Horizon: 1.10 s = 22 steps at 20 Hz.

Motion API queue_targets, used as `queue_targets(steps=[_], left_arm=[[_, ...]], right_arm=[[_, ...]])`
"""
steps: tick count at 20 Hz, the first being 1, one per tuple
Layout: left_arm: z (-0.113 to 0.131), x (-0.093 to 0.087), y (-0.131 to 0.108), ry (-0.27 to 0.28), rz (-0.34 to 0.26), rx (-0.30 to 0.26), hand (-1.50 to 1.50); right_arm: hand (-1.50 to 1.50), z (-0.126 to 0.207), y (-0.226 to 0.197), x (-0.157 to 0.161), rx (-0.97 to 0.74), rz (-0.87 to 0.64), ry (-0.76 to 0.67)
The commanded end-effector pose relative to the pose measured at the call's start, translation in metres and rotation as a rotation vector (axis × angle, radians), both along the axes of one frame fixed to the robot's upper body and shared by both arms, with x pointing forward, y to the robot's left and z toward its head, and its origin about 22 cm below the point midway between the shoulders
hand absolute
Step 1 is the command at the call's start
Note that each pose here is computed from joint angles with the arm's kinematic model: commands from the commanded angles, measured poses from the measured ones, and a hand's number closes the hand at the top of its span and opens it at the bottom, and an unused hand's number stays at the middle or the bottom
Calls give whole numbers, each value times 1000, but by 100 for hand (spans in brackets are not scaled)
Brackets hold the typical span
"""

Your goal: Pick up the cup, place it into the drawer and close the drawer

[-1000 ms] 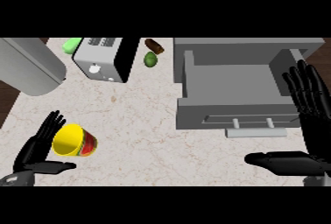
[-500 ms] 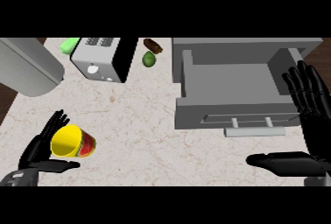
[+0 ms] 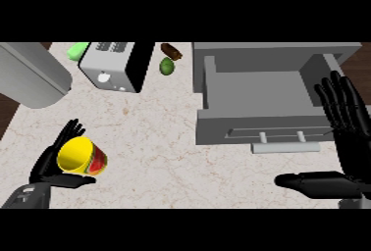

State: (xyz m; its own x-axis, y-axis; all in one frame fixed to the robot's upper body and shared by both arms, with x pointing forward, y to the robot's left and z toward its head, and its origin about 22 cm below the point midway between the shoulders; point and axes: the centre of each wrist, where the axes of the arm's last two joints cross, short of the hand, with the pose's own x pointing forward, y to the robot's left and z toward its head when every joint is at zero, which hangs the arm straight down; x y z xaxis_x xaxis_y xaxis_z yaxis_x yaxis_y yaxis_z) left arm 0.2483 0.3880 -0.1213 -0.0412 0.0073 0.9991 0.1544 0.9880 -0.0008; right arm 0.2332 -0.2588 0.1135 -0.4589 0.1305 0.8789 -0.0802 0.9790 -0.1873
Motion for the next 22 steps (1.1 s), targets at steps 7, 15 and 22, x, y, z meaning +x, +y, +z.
queue_targets(steps=[7,15,22], left_arm=[[-11,3,-27,-104,-156,-262,-150],[-11,16,-51,-90,-273,-390,150],[-1,30,-57,-156,-272,-478,150]], right_arm=[[-150,-3,1,7,-17,7,14],[-150,-1,-3,8,9,0,18],[-150,-10,-12,1,-24,12,31]])
